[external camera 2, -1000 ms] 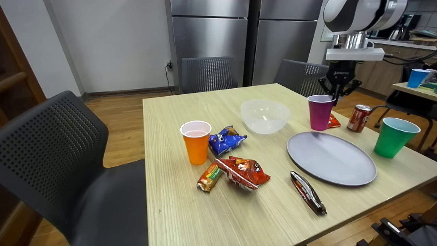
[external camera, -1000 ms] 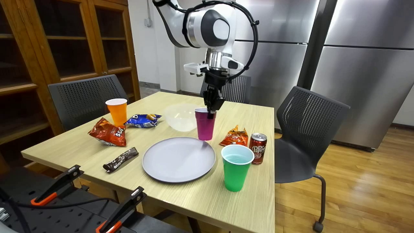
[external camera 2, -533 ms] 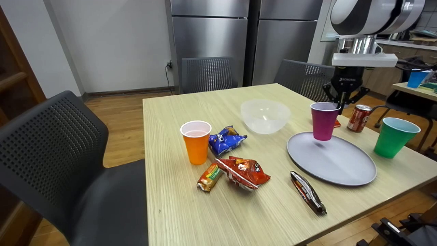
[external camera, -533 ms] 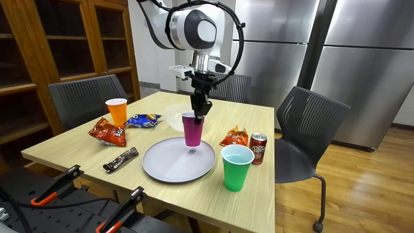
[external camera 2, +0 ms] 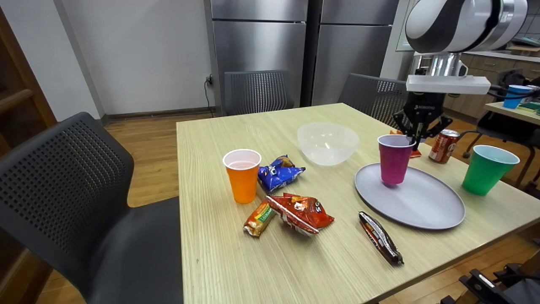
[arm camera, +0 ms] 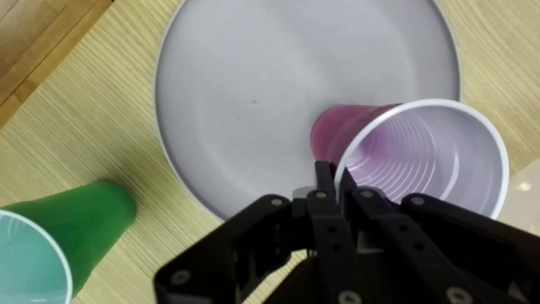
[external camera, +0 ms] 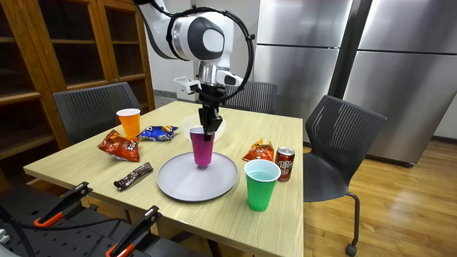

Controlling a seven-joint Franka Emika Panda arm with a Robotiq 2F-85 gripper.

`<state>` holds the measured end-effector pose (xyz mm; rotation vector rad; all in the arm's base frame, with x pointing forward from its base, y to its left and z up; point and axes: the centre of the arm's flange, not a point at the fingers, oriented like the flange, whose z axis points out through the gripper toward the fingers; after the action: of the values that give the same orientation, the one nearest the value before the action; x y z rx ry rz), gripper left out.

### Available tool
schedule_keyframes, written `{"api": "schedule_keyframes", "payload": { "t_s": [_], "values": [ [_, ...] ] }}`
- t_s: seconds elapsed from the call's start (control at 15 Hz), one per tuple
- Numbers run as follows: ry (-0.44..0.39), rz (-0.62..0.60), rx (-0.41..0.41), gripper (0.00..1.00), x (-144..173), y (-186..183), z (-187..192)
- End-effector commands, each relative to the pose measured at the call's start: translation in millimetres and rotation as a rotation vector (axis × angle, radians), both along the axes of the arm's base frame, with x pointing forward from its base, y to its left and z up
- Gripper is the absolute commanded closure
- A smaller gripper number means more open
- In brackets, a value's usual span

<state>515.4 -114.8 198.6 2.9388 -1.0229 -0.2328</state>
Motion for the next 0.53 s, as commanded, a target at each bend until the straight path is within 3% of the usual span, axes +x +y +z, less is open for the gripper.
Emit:
{"api": "schedule_keyframes", "payload": {
  "t_s": [0.0,0.47],
  "values": [
    [-0.039,-0.011,0.009,0.99,-4.3,10.0,3.6],
    [-0.047,-0.015,0.006,0.99,-1.5,10.0,-1.6]
  ]
}}
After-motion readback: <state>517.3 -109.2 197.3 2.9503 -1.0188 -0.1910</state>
